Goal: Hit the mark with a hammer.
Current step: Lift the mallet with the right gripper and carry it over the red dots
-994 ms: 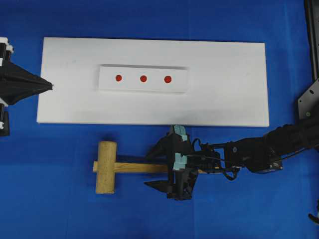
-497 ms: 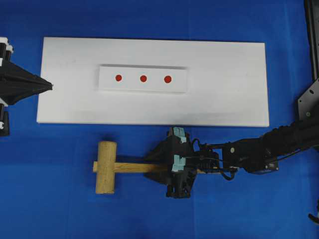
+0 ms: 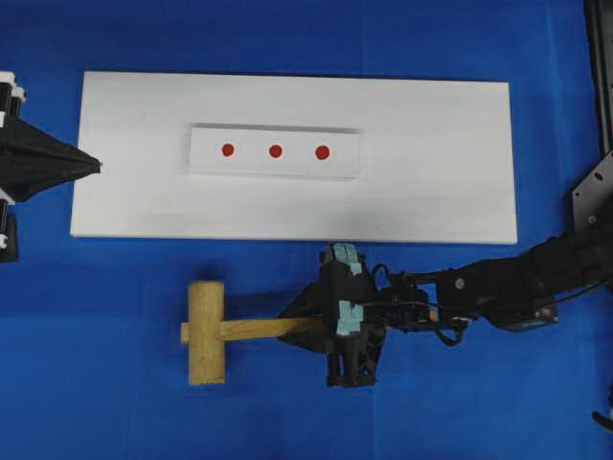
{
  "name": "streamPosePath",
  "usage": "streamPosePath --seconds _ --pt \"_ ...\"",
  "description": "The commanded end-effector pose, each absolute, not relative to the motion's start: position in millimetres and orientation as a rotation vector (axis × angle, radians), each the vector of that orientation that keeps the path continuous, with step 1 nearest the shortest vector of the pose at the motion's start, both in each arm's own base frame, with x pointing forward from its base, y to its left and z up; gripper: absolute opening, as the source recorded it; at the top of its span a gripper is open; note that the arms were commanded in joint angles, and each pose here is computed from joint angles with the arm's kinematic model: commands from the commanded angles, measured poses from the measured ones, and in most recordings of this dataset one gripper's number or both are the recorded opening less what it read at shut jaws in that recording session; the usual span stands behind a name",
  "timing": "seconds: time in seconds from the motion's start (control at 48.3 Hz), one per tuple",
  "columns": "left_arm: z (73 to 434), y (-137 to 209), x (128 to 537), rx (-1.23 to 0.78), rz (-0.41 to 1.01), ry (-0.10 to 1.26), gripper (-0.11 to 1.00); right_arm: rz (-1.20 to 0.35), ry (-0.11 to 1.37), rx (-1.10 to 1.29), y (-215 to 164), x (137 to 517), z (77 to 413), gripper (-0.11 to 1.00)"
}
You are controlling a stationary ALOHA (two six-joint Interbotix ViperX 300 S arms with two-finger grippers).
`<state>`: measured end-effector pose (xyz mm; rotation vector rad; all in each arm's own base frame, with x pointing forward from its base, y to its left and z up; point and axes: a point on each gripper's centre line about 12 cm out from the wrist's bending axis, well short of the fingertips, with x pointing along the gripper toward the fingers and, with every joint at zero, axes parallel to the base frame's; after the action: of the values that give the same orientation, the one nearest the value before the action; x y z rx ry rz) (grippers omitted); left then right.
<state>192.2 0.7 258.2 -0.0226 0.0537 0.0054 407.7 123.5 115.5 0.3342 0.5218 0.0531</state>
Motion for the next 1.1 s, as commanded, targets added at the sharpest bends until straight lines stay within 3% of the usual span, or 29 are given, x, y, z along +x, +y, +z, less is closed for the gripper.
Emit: streamPosePath --seconds 0.0,0.248,0.476,1.077 --pt "263 1 193 -0.027 0.006 0.04 0.0 0.09 0.436 0.337 125 409 160 0.09" --pt "265 1 192 -0.029 0.006 0.031 0.0 0.141 0.392 0.311 123 396 209 0.09" --pt "264 1 192 -0.029 0.006 0.037 0.0 0.123 0.384 0.308 111 397 216 0.09" --pt "263 1 192 -0.044 0.006 0.044 0.0 -0.081 0.382 0.126 1 406 225 0.09"
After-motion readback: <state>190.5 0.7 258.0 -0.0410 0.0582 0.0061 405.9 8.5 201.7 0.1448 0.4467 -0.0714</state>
